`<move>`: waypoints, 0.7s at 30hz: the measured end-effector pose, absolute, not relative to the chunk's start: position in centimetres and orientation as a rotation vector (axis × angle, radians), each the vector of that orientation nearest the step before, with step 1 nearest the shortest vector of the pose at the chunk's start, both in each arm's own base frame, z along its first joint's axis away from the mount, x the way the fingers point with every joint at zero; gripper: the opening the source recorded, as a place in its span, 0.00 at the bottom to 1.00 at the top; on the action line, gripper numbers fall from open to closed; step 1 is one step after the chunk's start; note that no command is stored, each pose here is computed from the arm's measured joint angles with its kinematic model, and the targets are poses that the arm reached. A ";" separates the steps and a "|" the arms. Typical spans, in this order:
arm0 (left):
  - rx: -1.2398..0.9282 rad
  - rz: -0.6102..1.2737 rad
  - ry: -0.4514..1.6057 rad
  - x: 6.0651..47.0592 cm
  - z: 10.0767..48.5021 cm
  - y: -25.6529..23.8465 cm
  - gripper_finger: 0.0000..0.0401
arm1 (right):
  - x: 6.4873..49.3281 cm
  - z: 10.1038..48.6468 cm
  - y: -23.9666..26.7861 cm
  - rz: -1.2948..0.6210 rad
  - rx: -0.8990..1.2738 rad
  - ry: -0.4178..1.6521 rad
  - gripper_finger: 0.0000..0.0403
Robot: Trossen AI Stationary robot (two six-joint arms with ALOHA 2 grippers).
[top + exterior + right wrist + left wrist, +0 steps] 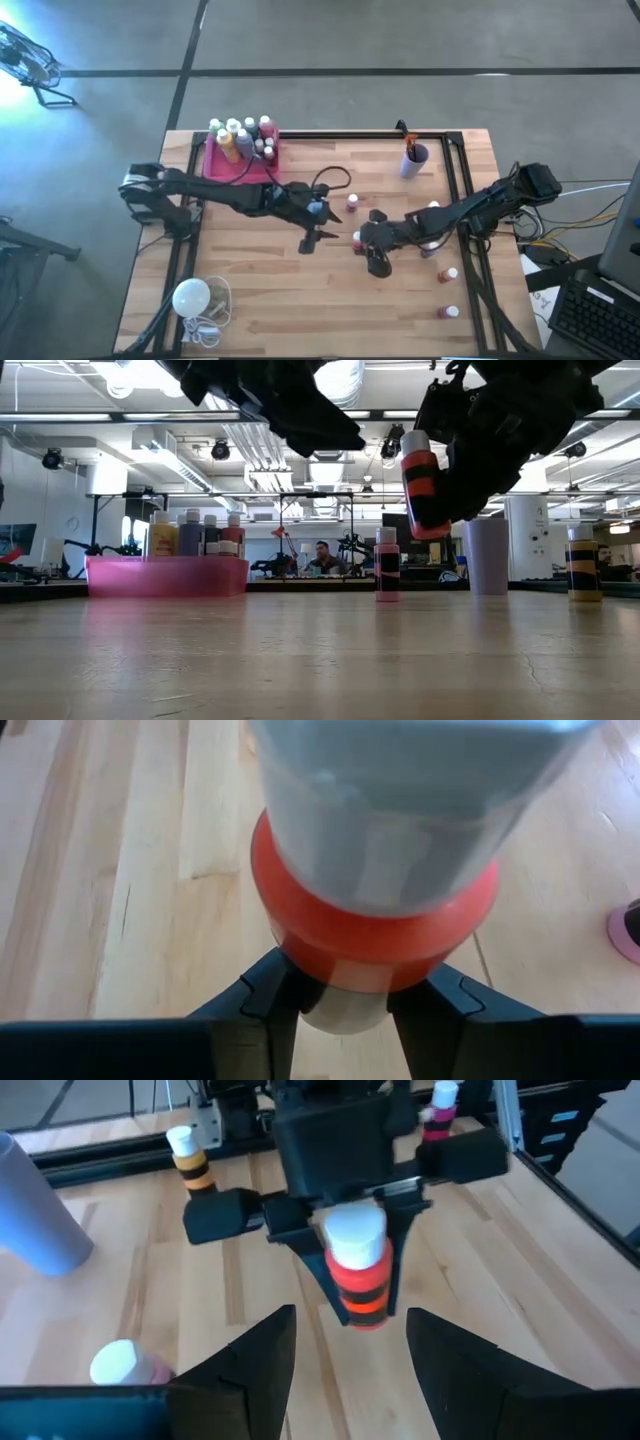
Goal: Pick & Place Paint Supplies
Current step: Put the small orange paint bottle into the pink bin
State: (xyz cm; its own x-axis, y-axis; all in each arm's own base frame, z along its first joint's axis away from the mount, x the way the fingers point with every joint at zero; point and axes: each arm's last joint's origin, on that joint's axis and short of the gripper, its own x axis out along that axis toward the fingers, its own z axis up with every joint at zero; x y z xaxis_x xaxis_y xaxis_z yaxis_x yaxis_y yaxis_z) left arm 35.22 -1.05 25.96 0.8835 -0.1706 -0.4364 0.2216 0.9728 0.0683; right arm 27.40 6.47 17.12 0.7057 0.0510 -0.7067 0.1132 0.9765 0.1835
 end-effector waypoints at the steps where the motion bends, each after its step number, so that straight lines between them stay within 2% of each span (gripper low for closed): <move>1: 0.117 -0.205 0.447 35.6 25.8 -1.1 0.49 | 27.4 17.1 6.5 -0.034 0.220 0.787 0.31; 21: 0.107 -0.229 0.492 40.3 24.5 -1.4 0.49 | 27.2 16.6 6.5 -0.047 0.204 0.821 0.30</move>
